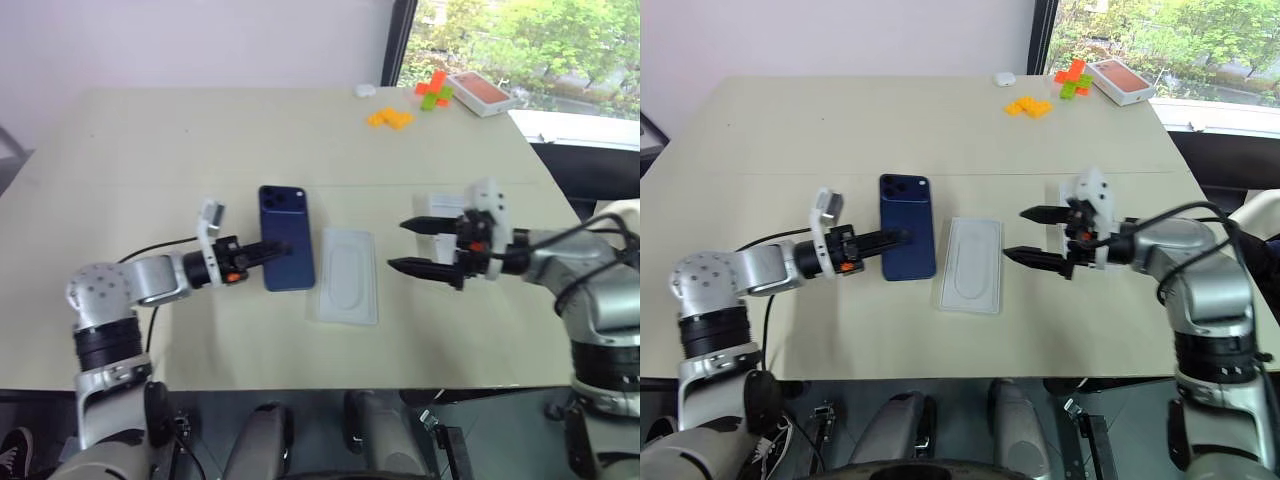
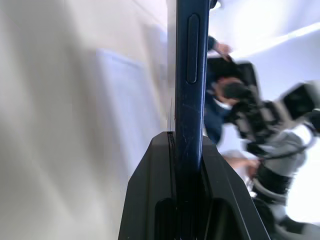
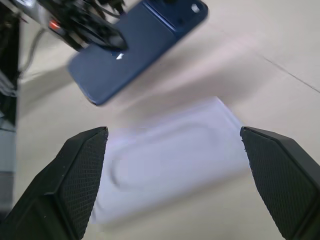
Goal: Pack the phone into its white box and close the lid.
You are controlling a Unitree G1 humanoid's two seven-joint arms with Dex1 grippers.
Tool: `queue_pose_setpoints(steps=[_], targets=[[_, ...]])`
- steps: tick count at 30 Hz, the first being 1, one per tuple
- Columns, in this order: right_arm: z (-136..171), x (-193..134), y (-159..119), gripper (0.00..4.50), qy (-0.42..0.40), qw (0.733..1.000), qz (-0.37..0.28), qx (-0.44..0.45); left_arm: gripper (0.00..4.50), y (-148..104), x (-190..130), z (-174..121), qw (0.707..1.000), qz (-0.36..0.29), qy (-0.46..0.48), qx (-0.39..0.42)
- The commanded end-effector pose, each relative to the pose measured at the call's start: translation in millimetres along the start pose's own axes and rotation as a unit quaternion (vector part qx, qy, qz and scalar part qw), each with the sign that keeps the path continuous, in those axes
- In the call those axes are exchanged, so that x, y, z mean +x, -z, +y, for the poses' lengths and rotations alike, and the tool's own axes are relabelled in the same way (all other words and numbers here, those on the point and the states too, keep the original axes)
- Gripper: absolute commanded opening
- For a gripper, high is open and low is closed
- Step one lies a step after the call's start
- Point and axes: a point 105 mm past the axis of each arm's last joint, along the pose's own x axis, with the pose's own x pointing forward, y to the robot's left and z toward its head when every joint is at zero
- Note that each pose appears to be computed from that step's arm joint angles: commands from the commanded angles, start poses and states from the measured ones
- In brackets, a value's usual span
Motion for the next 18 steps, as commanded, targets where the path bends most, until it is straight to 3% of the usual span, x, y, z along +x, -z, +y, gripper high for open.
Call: queue_pose_setpoints(steps=[1, 7, 14, 18], targets=[[7.5, -14.2, -3.4, 4.44, -0.001, 1.000, -0.011, -0.020, 0.00, 4.7, 21.1, -11.0, 1.000, 0.008, 0.016, 0.003], [7.3, -12.2, -1.4, 4.44, 0.016, 0.999, -0.002, -0.040, 0.00, 21.0, 46.0, -0.4, 0.999, 0.022, -0.010, -0.026], [2.6, -5.1, -3.2, 4.44, 0.030, 0.998, -0.001, -0.054, 0.00, 26.5, 51.3, 5.8, 0.999, 0.030, -0.023, -0.035], [3.5, 2.7, -6.6, 4.44, 0.026, 0.998, -0.005, -0.062, 0.00, 38.7, 56.5, 5.3, 0.996, 0.078, -0.024, -0.042]])
